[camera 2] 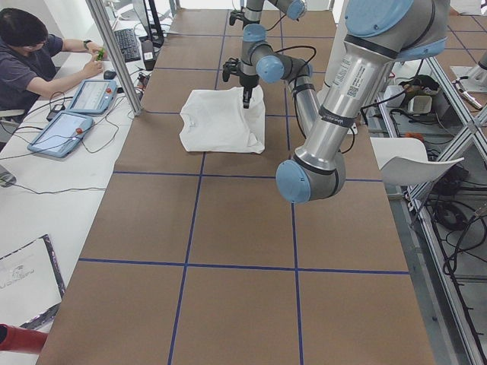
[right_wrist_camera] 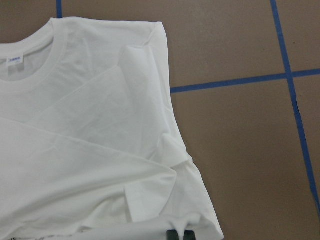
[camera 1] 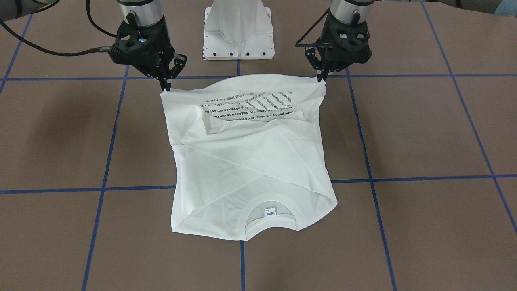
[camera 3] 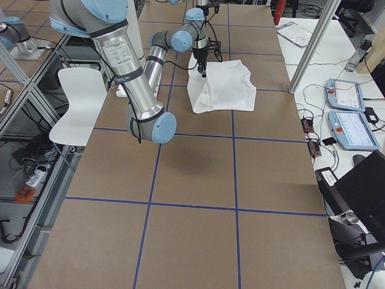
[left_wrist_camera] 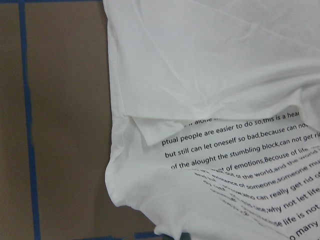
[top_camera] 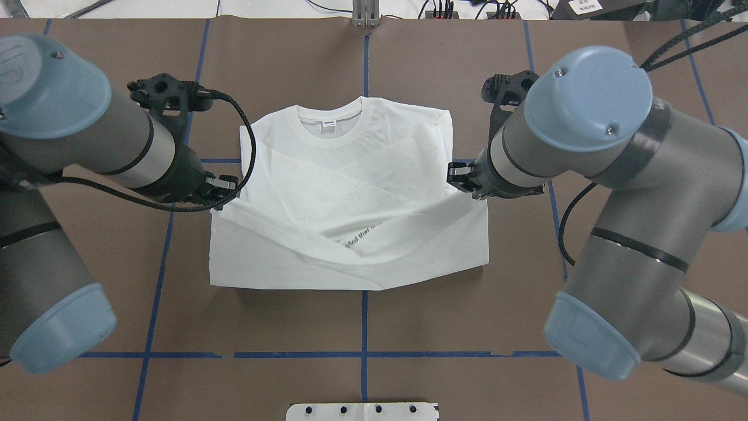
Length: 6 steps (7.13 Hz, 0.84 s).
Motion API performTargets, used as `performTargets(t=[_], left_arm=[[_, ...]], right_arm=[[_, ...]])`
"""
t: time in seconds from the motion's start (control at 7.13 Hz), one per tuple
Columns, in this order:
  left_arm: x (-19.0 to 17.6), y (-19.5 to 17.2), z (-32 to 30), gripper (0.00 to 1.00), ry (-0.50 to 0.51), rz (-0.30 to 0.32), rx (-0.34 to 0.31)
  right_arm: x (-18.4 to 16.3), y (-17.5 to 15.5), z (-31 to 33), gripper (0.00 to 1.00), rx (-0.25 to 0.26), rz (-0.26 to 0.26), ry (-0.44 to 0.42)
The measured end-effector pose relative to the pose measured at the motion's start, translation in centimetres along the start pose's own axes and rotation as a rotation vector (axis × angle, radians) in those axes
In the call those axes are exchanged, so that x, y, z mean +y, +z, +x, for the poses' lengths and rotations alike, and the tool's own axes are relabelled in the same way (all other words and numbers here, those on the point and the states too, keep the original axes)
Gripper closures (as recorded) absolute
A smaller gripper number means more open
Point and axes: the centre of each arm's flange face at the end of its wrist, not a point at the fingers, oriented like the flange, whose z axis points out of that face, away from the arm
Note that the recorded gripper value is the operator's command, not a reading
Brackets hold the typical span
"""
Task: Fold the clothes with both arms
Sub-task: 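Lift the hem with both grippers and fold it toward the collar, then lay the hem down at the collar and open both grippers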
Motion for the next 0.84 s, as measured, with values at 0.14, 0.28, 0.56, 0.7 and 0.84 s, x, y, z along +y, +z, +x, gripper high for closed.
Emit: performTargets(t=[0.14,0.28,0.56,0.7,0.84], left_arm=[[-2.7,0.3,-0.5,1.0,0.002,0.027,-0.014],[-4.8,0.5,-0.8,1.0,0.002,0.043,-0.025],[-8.2,2.8,-1.5,1.0,-0.001,0.085,-0.048],[-9.7,5.0,-2.0,1.0,0.0,0.105,-0.056],[-11.4,7.5,-2.4,1.0,0.001,0.128,-0.068]], right_arm=[[-2.7,-0.1,-0.6,1.0,-0.013,0.019,0.018],[-4.7,-0.2,-1.2,1.0,-0.014,0.031,0.032],[-8.1,2.3,-2.9,1.0,-0.006,0.047,0.027],[-9.9,4.6,-3.5,1.0,-0.007,0.057,0.026],[-11.8,7.1,-3.6,1.0,-0.005,0.066,0.028]])
